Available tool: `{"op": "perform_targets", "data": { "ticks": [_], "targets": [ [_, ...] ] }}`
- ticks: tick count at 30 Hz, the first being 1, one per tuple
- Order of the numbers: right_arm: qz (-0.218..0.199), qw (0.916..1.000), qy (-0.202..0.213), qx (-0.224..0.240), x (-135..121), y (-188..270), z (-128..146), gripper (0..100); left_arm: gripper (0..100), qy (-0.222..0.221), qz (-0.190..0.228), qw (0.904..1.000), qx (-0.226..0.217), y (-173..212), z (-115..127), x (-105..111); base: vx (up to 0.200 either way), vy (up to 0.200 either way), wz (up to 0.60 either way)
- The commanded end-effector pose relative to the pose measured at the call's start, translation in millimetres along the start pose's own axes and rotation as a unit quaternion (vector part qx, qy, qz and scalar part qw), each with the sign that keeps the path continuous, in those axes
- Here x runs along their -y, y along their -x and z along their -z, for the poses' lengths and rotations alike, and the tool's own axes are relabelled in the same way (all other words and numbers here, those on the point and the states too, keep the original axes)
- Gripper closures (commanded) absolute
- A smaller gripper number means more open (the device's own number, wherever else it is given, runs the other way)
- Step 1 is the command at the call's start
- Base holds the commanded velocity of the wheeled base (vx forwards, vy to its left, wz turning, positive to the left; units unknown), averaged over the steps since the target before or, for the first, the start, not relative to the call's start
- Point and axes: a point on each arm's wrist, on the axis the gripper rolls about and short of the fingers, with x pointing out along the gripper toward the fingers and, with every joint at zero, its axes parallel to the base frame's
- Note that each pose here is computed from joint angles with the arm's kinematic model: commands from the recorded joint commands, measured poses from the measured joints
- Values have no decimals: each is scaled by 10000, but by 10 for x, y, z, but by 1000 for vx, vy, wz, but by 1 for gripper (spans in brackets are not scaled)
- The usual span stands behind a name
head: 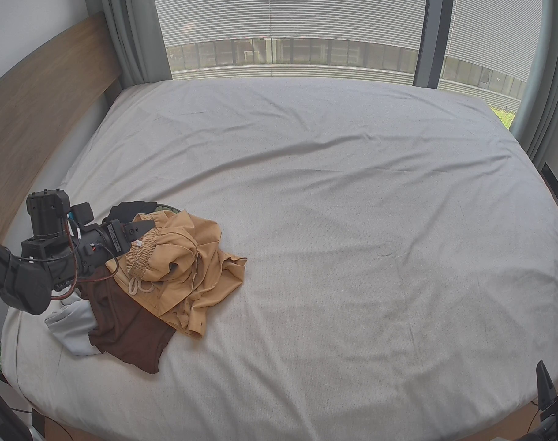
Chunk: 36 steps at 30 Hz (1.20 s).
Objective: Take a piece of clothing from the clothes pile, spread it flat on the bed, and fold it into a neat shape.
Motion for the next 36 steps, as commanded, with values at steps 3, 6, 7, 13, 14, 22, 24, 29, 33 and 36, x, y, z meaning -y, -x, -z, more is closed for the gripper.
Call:
{"op": "perform_targets", "data": {
  "ticks": [3, 6, 7, 13, 14, 22, 24, 29, 33, 36],
  "targets": [
    [3, 10000, 1, -22, 1, -3, 52, 0, 0, 67, -40, 9998, -160, -260, 49, -95, 0, 0, 0],
    [3, 10000, 1, -22, 1, -3, 52, 0, 0, 66, -23, 9999, -158, -342, 35, -114, 0, 0, 0],
    [-5, 10000, 1, -29, 0, -4, 51, 0, 0, 76, -18, 9998, -168, -403, 36, -132, 0, 0, 0],
    [3, 10000, 1, -22, 1, -3, 52, 0, 0, 165, 10, 9994, -305, -538, 98, -192, 0, 0, 0],
    [3, 10000, 1, -22, 1, -3, 52, 0, 0, 179, 1, 9993, -326, -565, 111, -205, 0, 0, 0],
    [3, 10000, 1, -22, 1, -3, 52, 0, 0, 211, 120, 9988, -427, -696, 165, -210, 0, 0, 0],
    [3, 10000, 1, -22, 1, -3, 52, 0, 0, 198, 148, 9988, -434, -722, 167, -192, 0, 0, 0],
    [3, 10000, 1, -22, 1, -3, 52, 0, 0, 183, 194, 9984, -508, -774, 219, -163, 0, 0, 0],
    [3, 10000, 1, -22, 1, -3, 52, 0, 0, 192, 199, 9981, -553, -814, 252, -167, 0, 0, 0],
    [3, 10000, 1, -22, 1, -3, 52, 0, 0, 183, 217, 9981, -546, -840, 261, -165, 0, 0, 0]
  ]
}}
